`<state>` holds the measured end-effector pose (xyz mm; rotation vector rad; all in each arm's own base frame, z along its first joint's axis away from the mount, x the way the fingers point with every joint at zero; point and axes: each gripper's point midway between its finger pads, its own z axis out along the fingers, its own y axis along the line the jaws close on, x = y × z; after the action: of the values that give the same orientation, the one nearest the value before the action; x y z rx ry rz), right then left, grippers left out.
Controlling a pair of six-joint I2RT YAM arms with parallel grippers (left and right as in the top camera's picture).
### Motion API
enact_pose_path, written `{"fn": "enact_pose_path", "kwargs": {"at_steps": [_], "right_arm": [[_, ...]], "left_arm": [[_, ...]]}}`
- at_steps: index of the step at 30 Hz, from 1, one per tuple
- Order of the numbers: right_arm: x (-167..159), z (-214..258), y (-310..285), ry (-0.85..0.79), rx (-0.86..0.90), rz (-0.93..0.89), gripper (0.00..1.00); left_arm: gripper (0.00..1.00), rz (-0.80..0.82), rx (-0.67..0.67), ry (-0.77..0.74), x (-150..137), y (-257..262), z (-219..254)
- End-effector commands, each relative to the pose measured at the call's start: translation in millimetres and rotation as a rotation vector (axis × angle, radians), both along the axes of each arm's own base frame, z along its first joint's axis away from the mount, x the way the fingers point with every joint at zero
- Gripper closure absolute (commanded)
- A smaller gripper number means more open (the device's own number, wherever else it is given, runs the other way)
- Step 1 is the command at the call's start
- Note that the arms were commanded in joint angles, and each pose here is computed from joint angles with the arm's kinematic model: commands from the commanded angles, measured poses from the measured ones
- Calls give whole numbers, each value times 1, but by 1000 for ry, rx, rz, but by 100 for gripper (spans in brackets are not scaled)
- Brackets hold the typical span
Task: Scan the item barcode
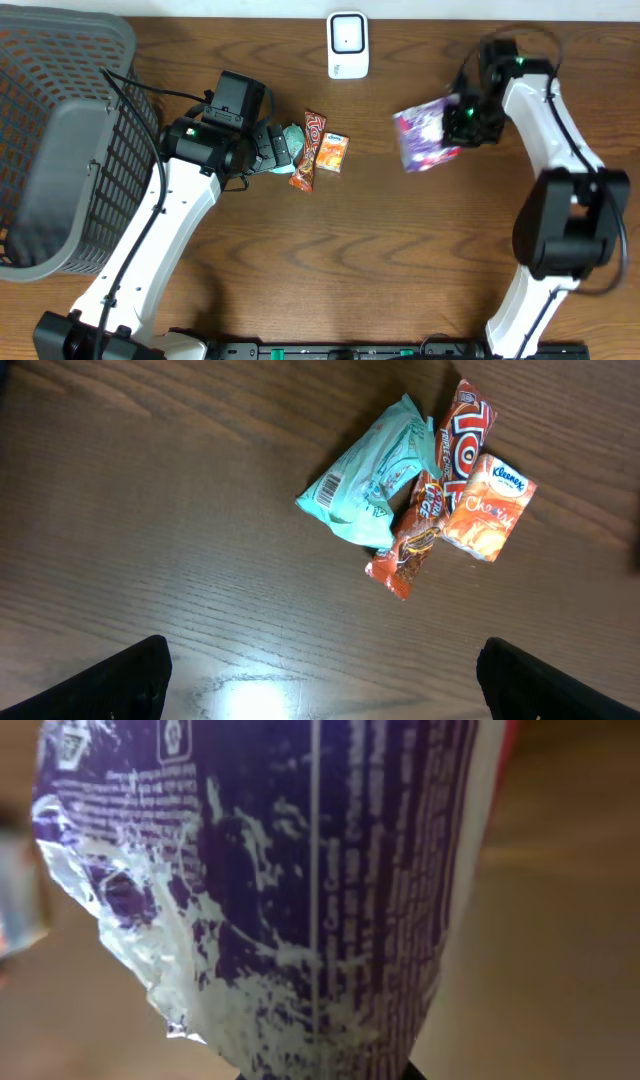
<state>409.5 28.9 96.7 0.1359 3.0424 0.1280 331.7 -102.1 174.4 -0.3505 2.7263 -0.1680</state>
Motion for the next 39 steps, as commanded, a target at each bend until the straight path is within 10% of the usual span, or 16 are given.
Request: {"fn": "enact_pose_path", "kwargs": {"at_steps": [1, 6, 15, 19, 23, 29, 39], "right_arm": [[-1, 71, -63, -198, -561, -304, 99], [-11, 69, -51, -237, -832, -282, 98], [-25, -24, 46, -70, -562, -87, 87], [-19, -14, 109, -84, -335, 37, 18], [-2, 38, 128, -127, -202, 107, 1], [20, 71, 77, -124, -84, 130, 1], [-8, -31, 89, 60, 607, 188, 6]], "left_arm": [[2, 19, 7, 8, 0, 3, -3], [2, 18, 7, 8, 0, 3, -3], [2, 18, 7, 8, 0, 3, -3], [2, 18, 7, 8, 0, 3, -3], [2, 18, 7, 8, 0, 3, -3], [2, 18, 7, 8, 0, 3, -3], [2, 18, 7, 8, 0, 3, -3]]}}
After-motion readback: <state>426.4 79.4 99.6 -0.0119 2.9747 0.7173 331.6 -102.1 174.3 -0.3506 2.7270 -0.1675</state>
